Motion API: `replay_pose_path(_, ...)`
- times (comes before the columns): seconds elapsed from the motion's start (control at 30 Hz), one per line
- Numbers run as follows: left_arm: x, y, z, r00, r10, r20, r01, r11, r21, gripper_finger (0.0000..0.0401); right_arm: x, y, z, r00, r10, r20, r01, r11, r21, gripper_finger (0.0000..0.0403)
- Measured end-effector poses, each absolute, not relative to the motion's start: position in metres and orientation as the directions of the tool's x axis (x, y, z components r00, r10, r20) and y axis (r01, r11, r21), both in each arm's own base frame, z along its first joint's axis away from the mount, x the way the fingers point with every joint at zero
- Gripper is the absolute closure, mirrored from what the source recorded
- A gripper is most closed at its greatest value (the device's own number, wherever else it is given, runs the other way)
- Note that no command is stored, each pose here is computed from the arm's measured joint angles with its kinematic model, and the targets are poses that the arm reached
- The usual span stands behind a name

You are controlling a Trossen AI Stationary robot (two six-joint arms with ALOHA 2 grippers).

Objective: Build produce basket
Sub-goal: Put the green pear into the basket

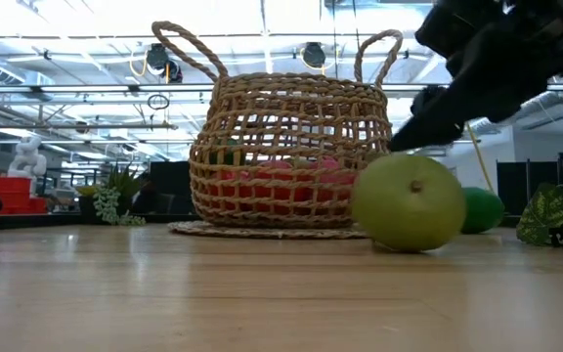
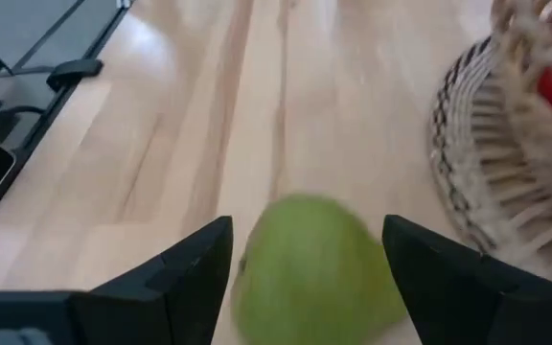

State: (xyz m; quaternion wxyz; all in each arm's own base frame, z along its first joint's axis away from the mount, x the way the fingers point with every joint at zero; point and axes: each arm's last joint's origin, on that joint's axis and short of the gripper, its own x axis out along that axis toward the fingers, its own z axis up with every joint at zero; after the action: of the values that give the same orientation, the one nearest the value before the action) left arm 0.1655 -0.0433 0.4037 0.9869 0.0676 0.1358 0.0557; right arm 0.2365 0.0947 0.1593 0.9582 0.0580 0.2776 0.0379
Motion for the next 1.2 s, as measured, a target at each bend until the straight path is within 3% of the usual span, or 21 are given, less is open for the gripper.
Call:
replay_pose_path(0.43, 0.199, -0.059, 0.394, 0.959, 0.098, -0.267, -0.047, 0.981, 0.189, 0.0231, 0.231, 0.115, 0.164, 0.872, 0.048, -0.487, 0.022, 0.991, 0.136, 0.0089)
replay_pose_path(0.67, 0.219, -0.088, 0.369, 0.919, 0.025, -0.394, 0.07, 0.972, 0.225, 0.0231, 0.243, 0.16, 0.161, 0.894, -0.124, -0.431, 0.122, 0.992, -0.032, 0.0067)
replay_pose_path(0.87, 0.234, -0.124, 0.34, 0.866, -0.022, -0.5, 0.133, 0.973, 0.188, 0.0231, 0.273, 0.185, 0.149, 0.88, -0.218, -0.421, 0.148, 0.97, -0.193, 0.0029)
replay_pose_path(1.0, 0.244, -0.157, 0.313, 0.822, -0.047, -0.568, 0.204, 0.955, 0.216, 0.0231, 0.28, 0.187, 0.154, 0.886, -0.211, -0.413, 0.154, 0.974, -0.166, 0.0008)
replay_pose_path(1.2, 0.273, -0.191, 0.265, 0.798, -0.008, -0.602, 0.228, 0.93, 0.289, 0.023, 0.268, 0.182, 0.167, 0.858, -0.19, -0.478, 0.165, 0.982, -0.095, 0.0008)
